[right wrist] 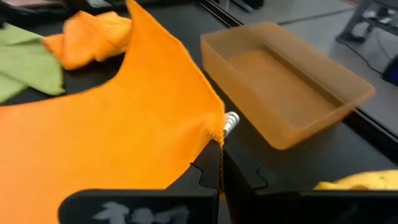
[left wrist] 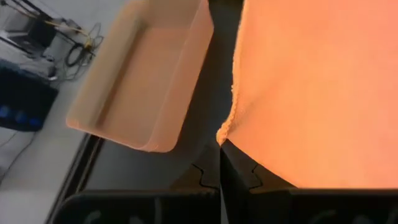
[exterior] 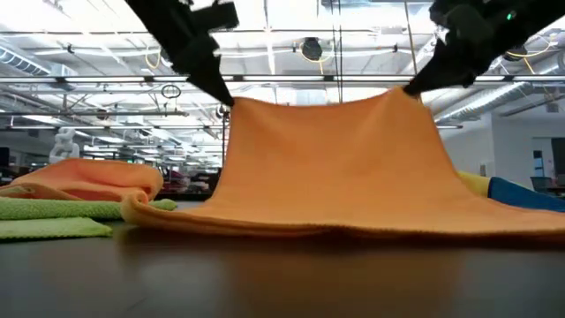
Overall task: Fold microfiber towels
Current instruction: Fold the right orange microfiber towel
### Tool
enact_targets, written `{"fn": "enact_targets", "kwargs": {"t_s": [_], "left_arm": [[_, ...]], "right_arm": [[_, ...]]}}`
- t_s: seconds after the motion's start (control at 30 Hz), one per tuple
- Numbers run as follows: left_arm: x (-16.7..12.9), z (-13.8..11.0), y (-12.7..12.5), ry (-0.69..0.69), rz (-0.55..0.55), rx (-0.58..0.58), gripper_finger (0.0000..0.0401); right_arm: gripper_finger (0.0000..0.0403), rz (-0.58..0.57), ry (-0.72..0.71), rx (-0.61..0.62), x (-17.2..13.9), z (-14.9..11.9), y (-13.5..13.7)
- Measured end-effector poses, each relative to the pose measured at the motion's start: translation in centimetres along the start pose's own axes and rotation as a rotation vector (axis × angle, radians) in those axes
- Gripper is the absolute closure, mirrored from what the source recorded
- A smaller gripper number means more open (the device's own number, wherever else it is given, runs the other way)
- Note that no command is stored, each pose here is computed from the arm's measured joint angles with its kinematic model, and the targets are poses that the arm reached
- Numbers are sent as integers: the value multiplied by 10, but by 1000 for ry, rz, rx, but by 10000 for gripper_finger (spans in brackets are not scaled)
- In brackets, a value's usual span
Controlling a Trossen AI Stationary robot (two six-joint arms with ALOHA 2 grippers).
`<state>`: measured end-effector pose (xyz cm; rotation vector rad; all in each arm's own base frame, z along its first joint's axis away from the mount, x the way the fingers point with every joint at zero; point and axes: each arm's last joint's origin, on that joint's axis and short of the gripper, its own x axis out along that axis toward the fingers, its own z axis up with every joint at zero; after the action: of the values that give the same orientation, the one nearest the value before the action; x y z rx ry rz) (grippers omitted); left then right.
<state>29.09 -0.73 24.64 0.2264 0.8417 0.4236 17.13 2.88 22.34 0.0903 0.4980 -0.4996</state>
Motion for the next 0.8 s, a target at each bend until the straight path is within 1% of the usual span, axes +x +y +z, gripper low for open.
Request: {"fn": "enact_targets", "kwargs": {"t_s": [0.03,0.1,0.17,0.27,0.33,0.5,0.67,0.8], "left_arm": [[3,-2,1,0,-20,6,401],[5,-4,0,-6,-57,16,401],[5,-6,-4,1,-107,46,401],[-1,-6,-16,-15,-186,99,401],[-7,-6,-26,-36,-220,135,401],[-22,-9,-50,-70,-284,213,401],[-36,-14,-70,-90,-339,229,401],[-40,-23,-85,-139,-381,250,401]], "right_arm": [[403,2,9,10,2,-1,-1],[403,42,23,48,4,-3,-2],[403,128,25,83,4,-1,2],[403,266,30,103,1,1,10],[403,309,31,96,-1,0,17],[403,366,84,69,-3,-11,35],[403,392,145,40,-1,-24,52],[403,429,178,32,-1,-33,64]]}}
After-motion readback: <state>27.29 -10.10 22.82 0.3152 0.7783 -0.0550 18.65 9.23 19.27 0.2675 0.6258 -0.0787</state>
